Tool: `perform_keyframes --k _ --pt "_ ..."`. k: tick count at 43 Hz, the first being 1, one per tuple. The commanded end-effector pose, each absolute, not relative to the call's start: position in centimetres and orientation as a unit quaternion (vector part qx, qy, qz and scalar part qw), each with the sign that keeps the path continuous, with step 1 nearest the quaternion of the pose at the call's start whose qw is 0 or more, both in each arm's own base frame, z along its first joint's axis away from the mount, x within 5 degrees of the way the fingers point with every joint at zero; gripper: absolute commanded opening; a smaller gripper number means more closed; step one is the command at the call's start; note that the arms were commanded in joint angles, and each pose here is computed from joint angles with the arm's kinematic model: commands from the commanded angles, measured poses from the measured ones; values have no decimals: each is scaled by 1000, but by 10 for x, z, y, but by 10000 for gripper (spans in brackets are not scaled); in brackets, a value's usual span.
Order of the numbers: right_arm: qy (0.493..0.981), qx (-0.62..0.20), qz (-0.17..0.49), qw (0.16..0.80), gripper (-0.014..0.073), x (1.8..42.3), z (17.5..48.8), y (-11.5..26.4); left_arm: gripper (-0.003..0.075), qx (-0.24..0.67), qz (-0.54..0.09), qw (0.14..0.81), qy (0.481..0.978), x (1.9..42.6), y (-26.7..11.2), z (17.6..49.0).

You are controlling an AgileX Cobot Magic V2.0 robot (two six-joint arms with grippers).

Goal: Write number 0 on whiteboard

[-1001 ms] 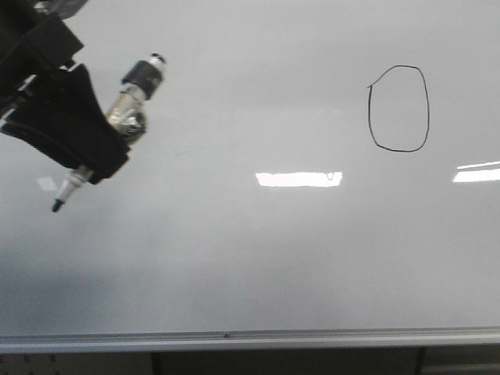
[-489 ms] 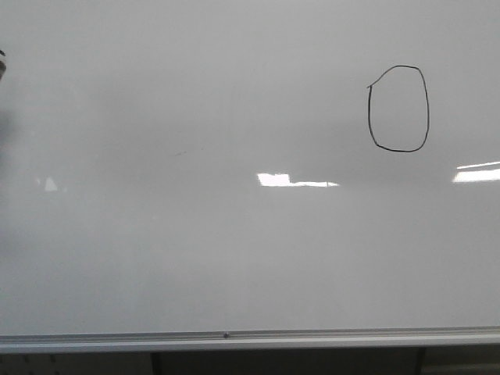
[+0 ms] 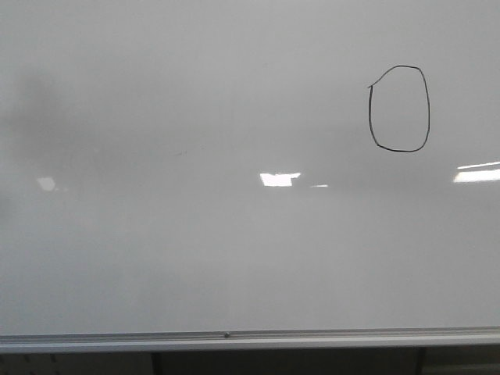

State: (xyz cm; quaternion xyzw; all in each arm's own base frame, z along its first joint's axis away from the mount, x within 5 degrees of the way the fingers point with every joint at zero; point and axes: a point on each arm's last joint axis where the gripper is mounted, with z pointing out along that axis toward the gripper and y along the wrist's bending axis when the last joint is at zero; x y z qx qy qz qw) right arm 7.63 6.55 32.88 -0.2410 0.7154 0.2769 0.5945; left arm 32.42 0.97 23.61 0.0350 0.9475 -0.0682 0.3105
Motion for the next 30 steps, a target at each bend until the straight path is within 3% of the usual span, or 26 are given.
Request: perform_keyframes --k 1,9,13,23,30 --pt "703 -225 277 615 -69 78 339 64 -19 8 -64 345 936 334 13 243" --pt "704 -228 279 612 -69 77 339 64 -15 -9 -68 321 945 342 14 221" --pt "704 -229 279 612 -69 77 339 64 37 -9 -69 312 947 344 14 215" --pt "704 -229 280 611 -69 77 339 64 366 -10 -68 309 949 346 14 210" --pt "704 -228 279 613 -69 77 339 64 549 -1 -62 307 950 345 14 212"
